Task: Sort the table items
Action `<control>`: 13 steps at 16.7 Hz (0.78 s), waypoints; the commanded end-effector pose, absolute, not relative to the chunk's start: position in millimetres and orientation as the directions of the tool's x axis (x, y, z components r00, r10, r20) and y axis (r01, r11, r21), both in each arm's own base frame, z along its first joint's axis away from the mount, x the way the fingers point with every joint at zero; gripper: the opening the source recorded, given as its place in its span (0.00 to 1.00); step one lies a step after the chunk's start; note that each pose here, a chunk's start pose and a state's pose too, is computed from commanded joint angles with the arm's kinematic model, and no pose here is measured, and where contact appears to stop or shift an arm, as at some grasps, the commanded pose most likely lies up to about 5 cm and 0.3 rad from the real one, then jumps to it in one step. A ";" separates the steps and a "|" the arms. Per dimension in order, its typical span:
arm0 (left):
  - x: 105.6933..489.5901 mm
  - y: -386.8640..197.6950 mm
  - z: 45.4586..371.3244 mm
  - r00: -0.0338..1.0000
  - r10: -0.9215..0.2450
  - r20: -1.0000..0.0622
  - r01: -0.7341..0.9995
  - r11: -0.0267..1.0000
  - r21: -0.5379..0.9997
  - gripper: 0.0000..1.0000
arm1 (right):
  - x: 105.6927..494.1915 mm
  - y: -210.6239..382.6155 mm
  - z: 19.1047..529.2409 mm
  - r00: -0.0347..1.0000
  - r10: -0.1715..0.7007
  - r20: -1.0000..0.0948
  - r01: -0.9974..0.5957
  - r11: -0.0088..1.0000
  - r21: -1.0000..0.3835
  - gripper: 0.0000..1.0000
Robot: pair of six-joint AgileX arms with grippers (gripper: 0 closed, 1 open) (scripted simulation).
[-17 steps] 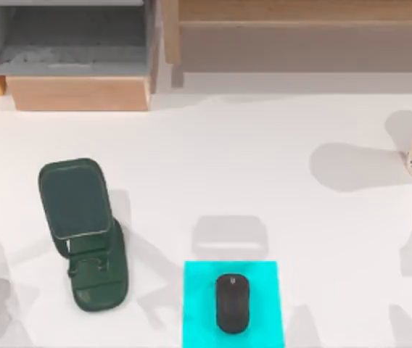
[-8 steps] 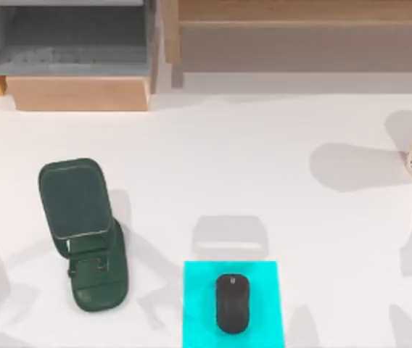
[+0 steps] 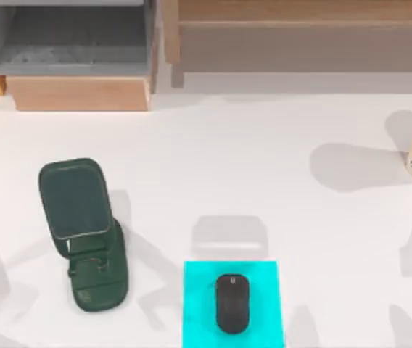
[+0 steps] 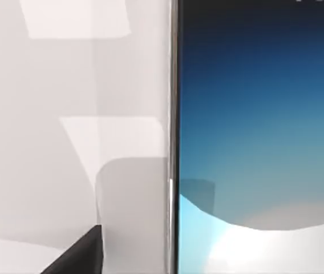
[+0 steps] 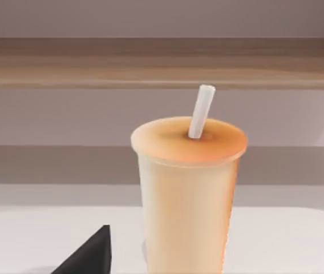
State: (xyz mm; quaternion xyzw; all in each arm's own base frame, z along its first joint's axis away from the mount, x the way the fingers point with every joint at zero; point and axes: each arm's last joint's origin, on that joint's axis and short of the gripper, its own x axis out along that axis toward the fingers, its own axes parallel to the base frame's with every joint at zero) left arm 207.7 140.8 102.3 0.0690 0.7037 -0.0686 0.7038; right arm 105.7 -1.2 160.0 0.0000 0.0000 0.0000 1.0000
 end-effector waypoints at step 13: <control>207.7 140.8 102.3 0.000 0.001 -1.000 0.194 0.981 0.001 0.00 | 105.7 -1.2 160.0 1.000 0.000 0.000 0.000 1.000 0.000 1.00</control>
